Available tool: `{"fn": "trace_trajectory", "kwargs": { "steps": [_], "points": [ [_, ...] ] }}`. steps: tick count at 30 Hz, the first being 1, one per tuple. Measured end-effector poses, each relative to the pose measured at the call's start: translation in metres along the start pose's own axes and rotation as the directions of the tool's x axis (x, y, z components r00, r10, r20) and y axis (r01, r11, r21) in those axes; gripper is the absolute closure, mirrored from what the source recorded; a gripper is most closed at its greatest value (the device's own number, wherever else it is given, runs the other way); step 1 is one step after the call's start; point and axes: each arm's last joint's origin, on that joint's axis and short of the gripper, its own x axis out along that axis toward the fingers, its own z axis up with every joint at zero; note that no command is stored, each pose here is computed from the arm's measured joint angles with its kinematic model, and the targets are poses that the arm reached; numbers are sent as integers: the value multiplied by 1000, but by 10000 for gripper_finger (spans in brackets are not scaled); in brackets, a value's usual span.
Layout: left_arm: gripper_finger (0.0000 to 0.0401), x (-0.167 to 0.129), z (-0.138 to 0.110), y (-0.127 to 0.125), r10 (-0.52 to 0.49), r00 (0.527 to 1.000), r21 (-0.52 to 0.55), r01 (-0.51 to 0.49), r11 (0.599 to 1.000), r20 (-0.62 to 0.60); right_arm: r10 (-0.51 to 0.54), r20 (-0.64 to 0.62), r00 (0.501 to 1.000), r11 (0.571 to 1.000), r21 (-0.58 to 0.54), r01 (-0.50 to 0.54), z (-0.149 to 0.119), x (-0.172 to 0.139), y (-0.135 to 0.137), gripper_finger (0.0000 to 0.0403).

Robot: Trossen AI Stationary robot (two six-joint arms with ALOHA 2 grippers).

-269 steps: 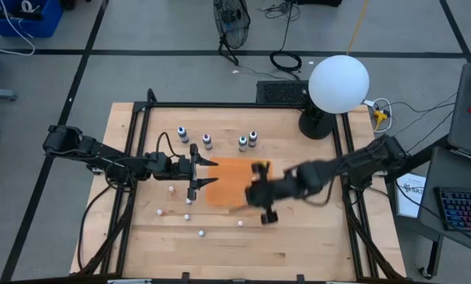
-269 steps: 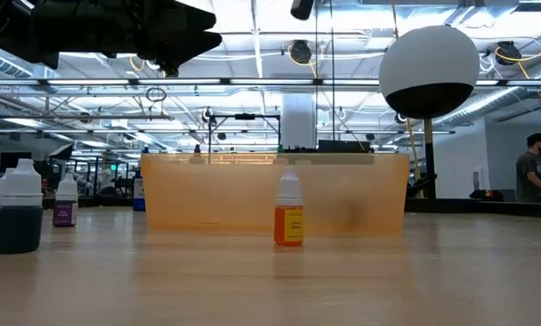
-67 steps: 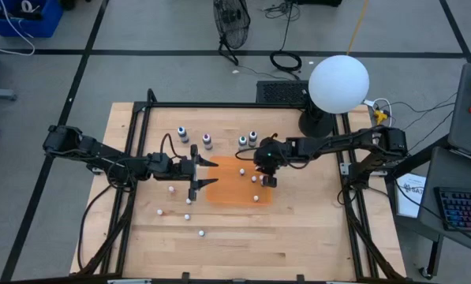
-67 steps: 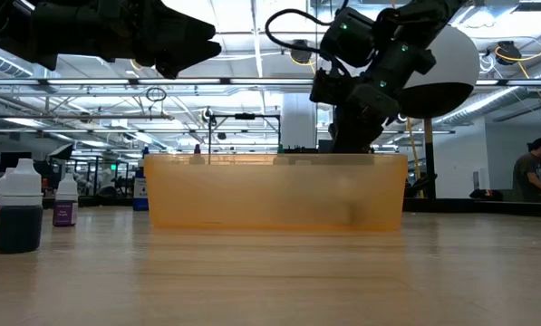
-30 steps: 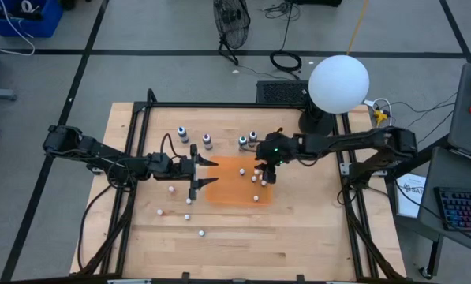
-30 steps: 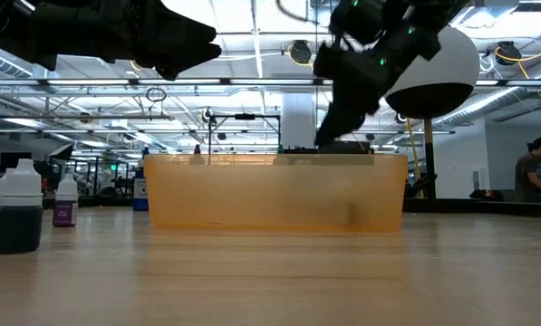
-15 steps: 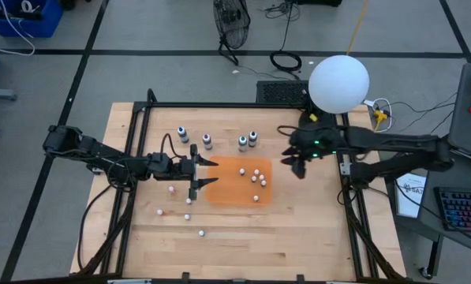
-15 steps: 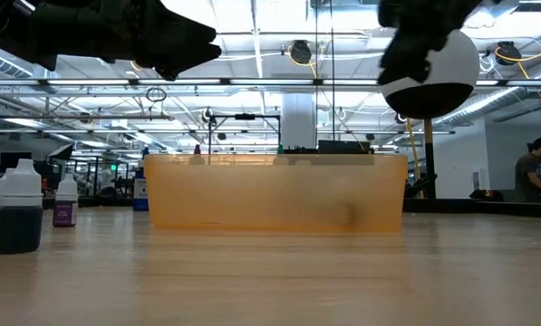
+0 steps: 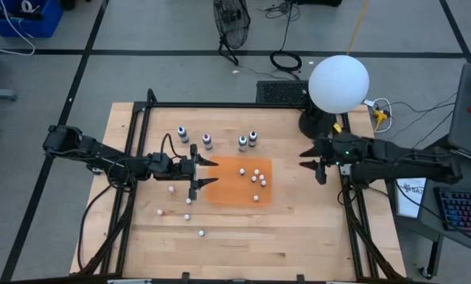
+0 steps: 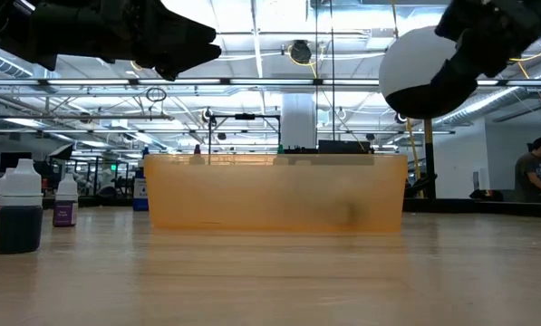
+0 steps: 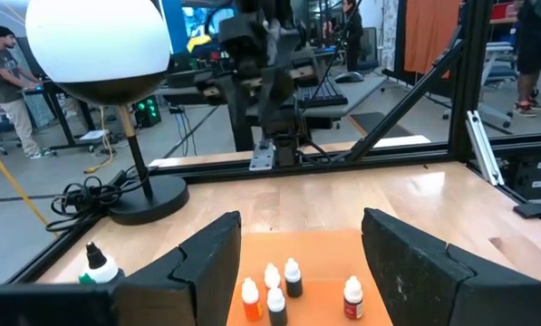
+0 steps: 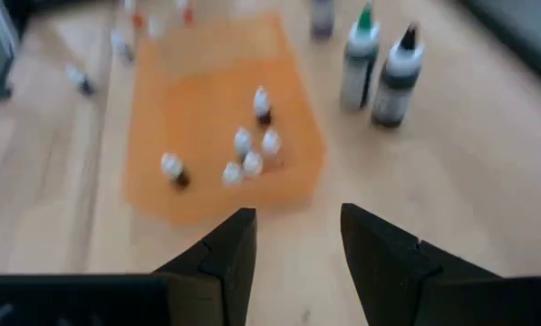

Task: Pick & Place food coloring
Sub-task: Put the small orange food coloring bottle into the orange bin

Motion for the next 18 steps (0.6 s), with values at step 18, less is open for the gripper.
{"fn": "trace_trajectory", "kwargs": {
  "steps": [18],
  "points": [
    [171,0,-1,0,0,1000,2,0,1000,-10,168,466,869,982,-159,-105,-61,-5,-8,252]
  ]
}}
